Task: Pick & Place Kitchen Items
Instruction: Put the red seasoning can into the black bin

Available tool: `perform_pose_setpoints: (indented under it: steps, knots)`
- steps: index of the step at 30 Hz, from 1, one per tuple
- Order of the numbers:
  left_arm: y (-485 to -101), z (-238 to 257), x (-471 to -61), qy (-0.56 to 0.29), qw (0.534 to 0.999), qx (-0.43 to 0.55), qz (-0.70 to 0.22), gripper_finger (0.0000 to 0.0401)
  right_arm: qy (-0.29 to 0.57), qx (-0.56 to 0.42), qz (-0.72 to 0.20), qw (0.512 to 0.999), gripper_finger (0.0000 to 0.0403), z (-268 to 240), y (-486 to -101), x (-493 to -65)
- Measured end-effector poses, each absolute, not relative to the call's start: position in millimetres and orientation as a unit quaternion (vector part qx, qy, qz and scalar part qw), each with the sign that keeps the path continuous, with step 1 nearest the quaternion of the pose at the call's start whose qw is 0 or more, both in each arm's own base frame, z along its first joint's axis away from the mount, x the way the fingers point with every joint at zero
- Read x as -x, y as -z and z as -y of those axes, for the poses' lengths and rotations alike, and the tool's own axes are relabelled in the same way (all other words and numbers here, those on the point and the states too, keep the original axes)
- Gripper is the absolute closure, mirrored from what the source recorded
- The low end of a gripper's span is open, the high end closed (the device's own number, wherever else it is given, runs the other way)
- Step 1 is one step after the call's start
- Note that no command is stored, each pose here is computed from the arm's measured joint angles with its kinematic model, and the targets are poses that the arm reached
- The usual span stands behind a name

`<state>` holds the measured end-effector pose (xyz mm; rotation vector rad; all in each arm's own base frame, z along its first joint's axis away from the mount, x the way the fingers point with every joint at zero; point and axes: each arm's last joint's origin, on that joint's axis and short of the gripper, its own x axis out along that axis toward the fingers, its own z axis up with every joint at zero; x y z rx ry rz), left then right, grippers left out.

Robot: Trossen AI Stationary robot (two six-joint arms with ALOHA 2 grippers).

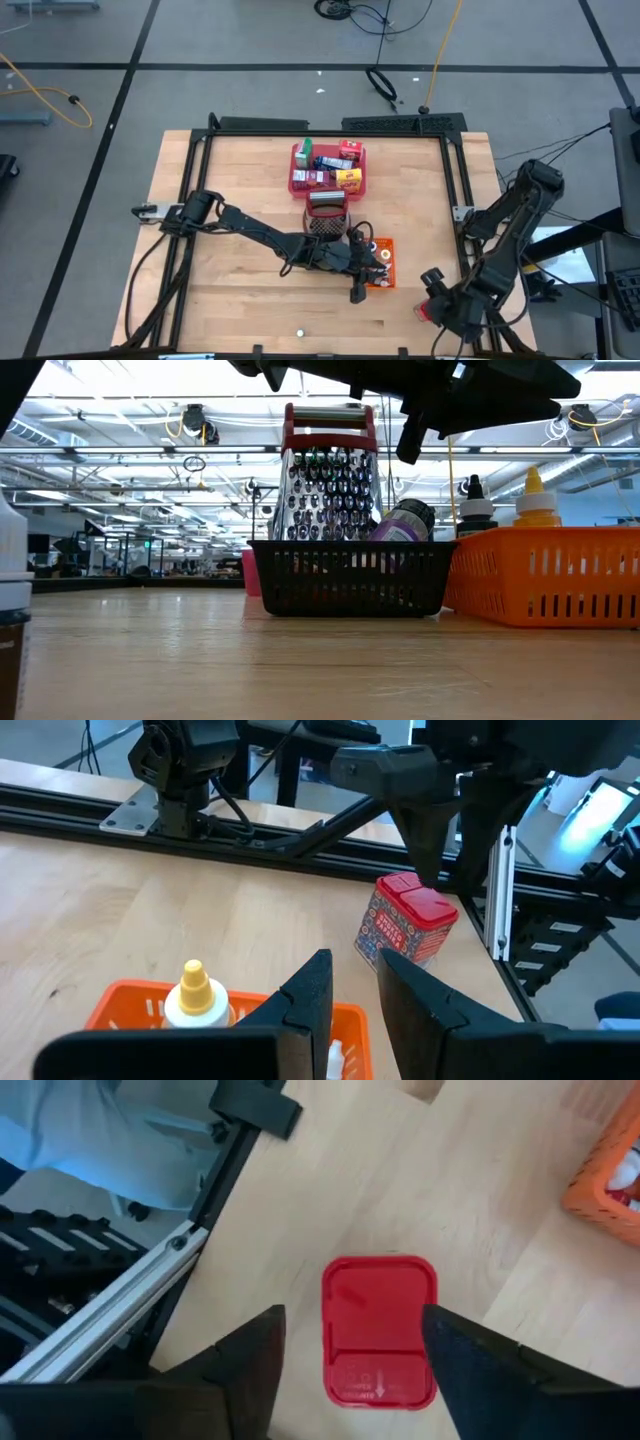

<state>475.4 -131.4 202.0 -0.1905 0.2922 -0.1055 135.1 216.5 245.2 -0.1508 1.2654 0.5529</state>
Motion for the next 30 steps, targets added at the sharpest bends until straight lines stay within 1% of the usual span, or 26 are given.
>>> perform_pose_setpoints:
  steps: [10, 17, 30]
  knots:
    - [-201, 134, -474, 0.055, 0.983, 0.091, -0.149, 0.0316, -0.218, 0.051, -0.607, 0.763, 0.0153, -215, -230, -140]
    - [-201, 134, -474, 0.056, 0.983, 0.089, -0.150, 0.0316, -0.217, 0.023, -0.619, 0.754, 0.0140, -213, -220, -141]
    - [-201, 134, -474, 0.056, 0.983, 0.087, -0.150, 0.0316, -0.220, 0.028, -0.620, 0.753, 0.0140, -213, -219, -140]
